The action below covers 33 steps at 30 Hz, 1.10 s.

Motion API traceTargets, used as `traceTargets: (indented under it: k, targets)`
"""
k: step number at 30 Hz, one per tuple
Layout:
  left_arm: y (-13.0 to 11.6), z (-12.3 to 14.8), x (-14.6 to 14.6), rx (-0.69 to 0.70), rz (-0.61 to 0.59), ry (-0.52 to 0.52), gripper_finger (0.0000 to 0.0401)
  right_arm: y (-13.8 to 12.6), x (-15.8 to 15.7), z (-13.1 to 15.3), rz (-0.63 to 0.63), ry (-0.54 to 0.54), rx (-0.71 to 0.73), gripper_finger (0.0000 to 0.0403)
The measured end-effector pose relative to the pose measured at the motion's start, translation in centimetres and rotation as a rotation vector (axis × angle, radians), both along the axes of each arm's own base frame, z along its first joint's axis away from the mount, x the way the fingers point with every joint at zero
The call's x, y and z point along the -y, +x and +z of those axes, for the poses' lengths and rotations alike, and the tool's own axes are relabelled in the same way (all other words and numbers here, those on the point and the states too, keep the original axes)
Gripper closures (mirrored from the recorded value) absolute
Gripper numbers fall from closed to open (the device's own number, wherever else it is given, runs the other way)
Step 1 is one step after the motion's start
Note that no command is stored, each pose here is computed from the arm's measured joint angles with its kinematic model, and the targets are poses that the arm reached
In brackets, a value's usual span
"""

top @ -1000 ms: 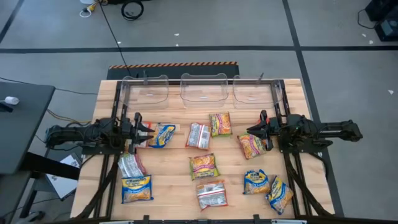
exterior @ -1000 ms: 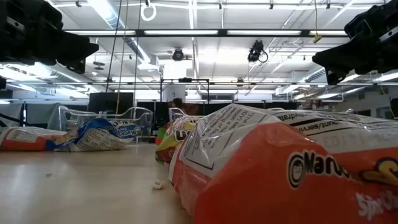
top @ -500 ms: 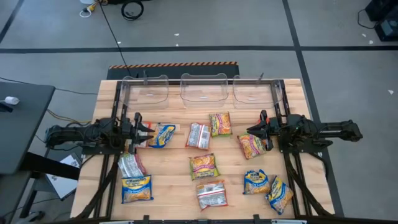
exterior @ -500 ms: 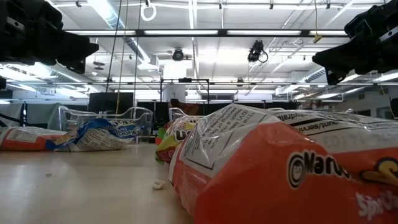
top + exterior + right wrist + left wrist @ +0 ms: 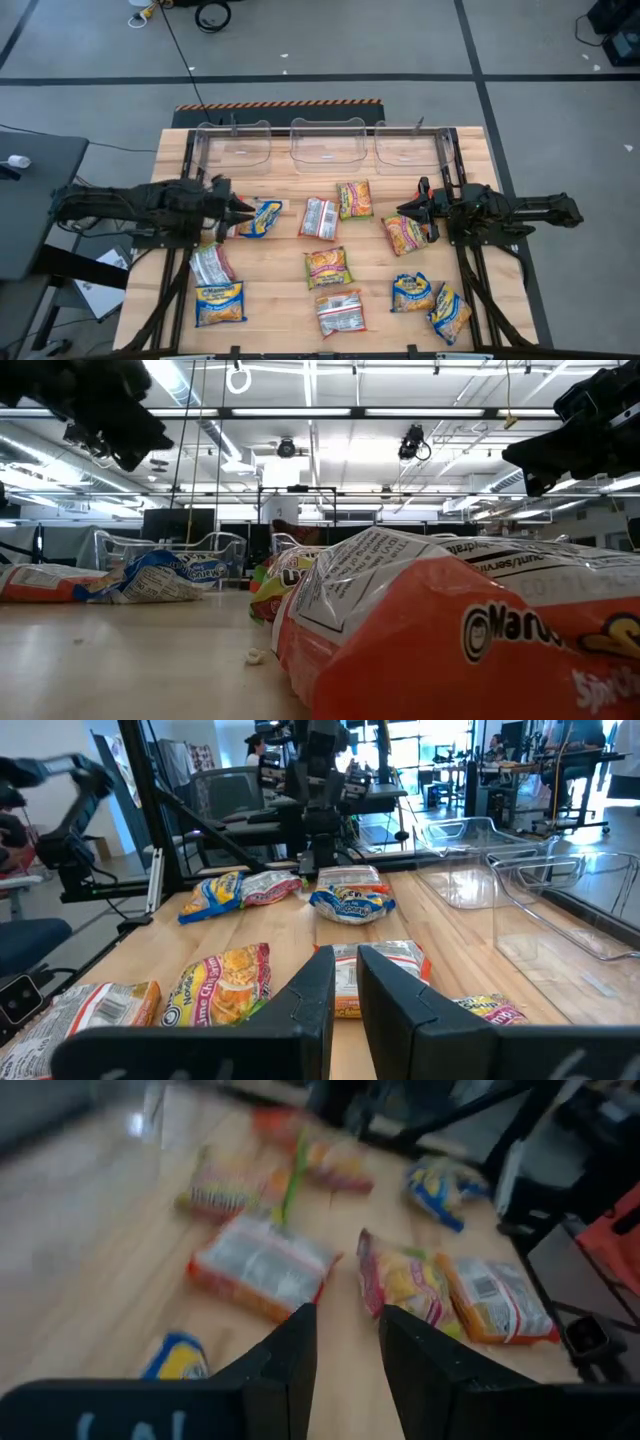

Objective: Sort Maruchan noodles
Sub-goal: Put the blue noodle pack into the left transparent bin

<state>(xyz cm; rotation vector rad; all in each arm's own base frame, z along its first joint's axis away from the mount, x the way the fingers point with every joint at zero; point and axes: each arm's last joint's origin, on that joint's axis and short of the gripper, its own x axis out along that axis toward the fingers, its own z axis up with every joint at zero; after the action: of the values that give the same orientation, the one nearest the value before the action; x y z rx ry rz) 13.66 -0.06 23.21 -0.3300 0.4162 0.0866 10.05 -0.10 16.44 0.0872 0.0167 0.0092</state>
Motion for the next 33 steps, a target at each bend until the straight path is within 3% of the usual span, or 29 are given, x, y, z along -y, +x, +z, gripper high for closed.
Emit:
traceTargets:
  k: [6, 10, 17, 27, 33]
  targets:
    - [4.9, -1.1, -0.4, -0.222, 0.225, -0.144, 0.0285, 0.0, 0.0, 0.0, 0.000, 0.000, 0.000, 0.0350]
    - [9.4, 0.0, 0.1, -0.349, 0.378, -0.240, 0.0285, 0.0, 0.0, 0.0, 0.000, 0.000, 0.000, 0.0350]
    - [15.2, 1.6, 2.2, -0.814, 0.519, -0.135, 0.0285, 0.0, 0.0, 0.0, 0.000, 0.000, -0.001, 0.0350]
    - [17.6, -1.7, 4.3, -1.022, 0.692, -0.149, 0.0281, 0.0, 0.0, 0.0, 0.000, 0.000, -0.001, 0.0350]
    - [18.0, -2.5, 4.3, -0.990, 0.746, -0.074, 0.0223, 0.0, 0.0, 0.0, 0.000, 0.000, -0.001, 0.0350]
